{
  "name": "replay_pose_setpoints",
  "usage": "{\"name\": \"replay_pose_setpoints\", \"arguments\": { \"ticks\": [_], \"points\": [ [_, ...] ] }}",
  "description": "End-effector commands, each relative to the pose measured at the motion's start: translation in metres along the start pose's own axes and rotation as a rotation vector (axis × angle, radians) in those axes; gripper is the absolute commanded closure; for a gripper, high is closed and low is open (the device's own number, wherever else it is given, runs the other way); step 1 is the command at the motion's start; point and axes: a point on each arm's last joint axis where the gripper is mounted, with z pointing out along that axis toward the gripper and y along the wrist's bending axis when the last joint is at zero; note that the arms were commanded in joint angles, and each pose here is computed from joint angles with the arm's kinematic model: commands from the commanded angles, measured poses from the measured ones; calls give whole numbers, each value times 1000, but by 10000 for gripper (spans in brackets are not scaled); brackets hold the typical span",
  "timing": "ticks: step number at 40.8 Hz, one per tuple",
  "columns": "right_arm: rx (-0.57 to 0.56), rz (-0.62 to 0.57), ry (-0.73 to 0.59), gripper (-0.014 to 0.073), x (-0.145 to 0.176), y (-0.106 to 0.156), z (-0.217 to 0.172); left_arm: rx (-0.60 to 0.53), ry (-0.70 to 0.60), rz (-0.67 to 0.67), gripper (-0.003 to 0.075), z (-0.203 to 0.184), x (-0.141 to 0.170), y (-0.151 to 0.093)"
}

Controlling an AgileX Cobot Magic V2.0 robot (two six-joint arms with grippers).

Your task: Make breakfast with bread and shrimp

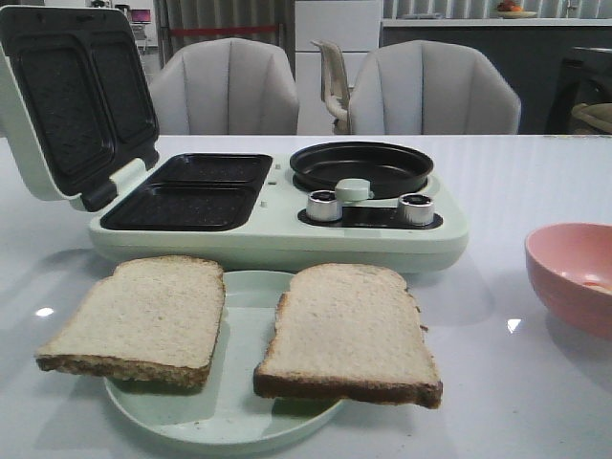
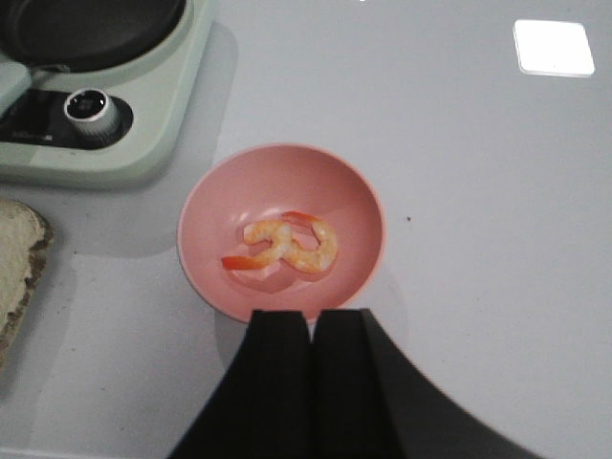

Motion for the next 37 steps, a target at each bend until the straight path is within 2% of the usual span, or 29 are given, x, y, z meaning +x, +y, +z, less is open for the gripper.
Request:
{"name": "replay_pose_setpoints", "arguments": {
  "ticks": [1,3,5,7,9,10,14,20,24,30,37],
  "points": [
    [0,-3,-50,519,-14,0,5,11,-76,-11,617,-1,-16,-1],
    [0,-3,-39,465,-14,0,8,9,-66,-9,596,1,-15,-1],
    [0,-3,-32,377,-14,0,10,6,-60,-6,536,2,-15,-1],
    [0,-3,-29,263,-14,0,11,1,-56,0,438,2,-15,0],
    [0,-3,-32,167,-14,0,11,-7,-54,10,314,2,-15,1],
    [0,-3,-32,123,-14,0,11,-7,-54,10,226,2,-15,1],
    [0,-3,-45,43,-15,0,11,-7,-52,10,78,2,-15,1],
    [0,-2,-49,46,-16,0,11,4,-37,50,67,5,-14,-1],
    [0,-2,-49,46,-16,0,11,54,0,110,67,11,-13,-6],
    [0,-2,-49,46,-16,0,11,197,78,286,67,24,-9,-22],
    [0,-2,-49,46,-16,0,11,378,167,566,67,43,4,-50]
  ]
}}
